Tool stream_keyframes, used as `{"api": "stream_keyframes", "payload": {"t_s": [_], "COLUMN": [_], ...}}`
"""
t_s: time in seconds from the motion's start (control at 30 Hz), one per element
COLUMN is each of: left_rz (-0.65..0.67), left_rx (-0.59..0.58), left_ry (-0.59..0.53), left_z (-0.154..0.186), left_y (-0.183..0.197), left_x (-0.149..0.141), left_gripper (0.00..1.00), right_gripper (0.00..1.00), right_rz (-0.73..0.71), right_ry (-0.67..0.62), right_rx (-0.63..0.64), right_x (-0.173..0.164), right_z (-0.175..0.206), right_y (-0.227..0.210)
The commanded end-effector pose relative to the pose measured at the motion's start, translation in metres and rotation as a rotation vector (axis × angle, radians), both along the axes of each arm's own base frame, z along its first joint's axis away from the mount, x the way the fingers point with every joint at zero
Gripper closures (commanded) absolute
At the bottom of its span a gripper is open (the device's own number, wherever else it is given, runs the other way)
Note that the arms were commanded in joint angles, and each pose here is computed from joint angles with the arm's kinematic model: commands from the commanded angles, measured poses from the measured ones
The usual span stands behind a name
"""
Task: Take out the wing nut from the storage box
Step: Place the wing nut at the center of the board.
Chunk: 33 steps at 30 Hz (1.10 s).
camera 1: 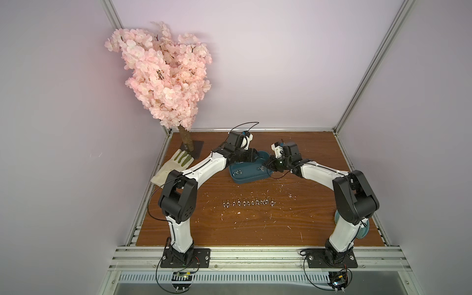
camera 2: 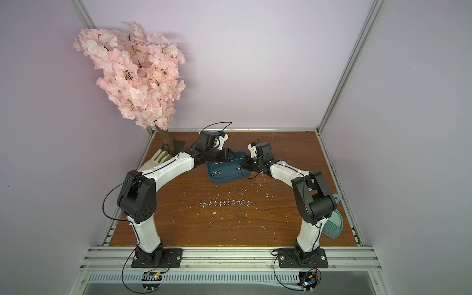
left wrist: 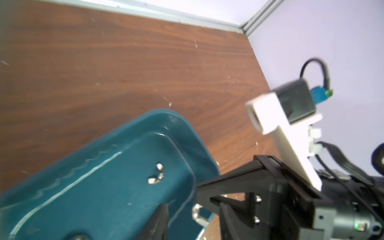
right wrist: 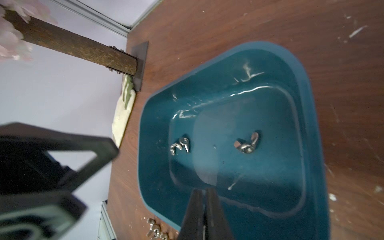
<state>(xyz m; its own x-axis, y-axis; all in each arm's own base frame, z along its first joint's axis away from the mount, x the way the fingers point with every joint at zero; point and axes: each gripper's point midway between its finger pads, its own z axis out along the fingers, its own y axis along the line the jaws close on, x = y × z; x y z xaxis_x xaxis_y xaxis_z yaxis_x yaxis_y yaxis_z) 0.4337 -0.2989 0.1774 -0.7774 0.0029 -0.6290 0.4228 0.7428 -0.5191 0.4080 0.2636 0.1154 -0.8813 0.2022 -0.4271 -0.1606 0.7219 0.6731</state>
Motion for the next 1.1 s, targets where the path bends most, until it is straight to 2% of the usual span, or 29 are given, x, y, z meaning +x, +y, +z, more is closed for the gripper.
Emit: {"api": "stream_keyframes", "payload": {"t_s": [0.0,0.07,0.13,0.3,0.33,0.37,0.7,1.07], "left_rz": [0.045,0.074,0.1,0.173,0.185,0.195,0.217,0.227], "left_rx": [0.032,0.059,0.081,0.148,0.164,0.176,0.185,0.172], "left_ry": [-0.009,-0.01,-0.01,-0.015,-0.013,-0.013,-0.002,0.01], "left_z": [-0.003,-0.005,-0.007,-0.011,-0.012,-0.013,-0.012,-0.011], "left_y": [0.022,0.032,0.041,0.061,0.064,0.067,0.071,0.076], "left_x": [0.008,0.013,0.016,0.024,0.025,0.026,0.023,0.009], "left_gripper": [0.48,0.41,0.3,0.14,0.1,0.02,0.01,0.01], "right_gripper": [1.0,1.0,1.0,1.0,1.0,1.0,0.98,0.98], "right_rz": [0.018,0.02,0.023,0.022,0.024,0.027,0.06,0.067], "right_ry": [-0.054,-0.05,-0.046,-0.024,-0.02,-0.014,0.052,0.045], "right_rx": [-0.094,-0.144,-0.191,-0.318,-0.337,-0.353,-0.44,-0.501], "right_x": [-0.013,-0.023,-0.033,-0.06,-0.067,-0.074,-0.127,-0.133], "right_z": [0.017,0.014,0.012,-0.001,-0.005,-0.009,-0.047,-0.063], "right_y": [-0.015,-0.024,-0.033,-0.056,-0.058,-0.06,-0.058,-0.058]}}
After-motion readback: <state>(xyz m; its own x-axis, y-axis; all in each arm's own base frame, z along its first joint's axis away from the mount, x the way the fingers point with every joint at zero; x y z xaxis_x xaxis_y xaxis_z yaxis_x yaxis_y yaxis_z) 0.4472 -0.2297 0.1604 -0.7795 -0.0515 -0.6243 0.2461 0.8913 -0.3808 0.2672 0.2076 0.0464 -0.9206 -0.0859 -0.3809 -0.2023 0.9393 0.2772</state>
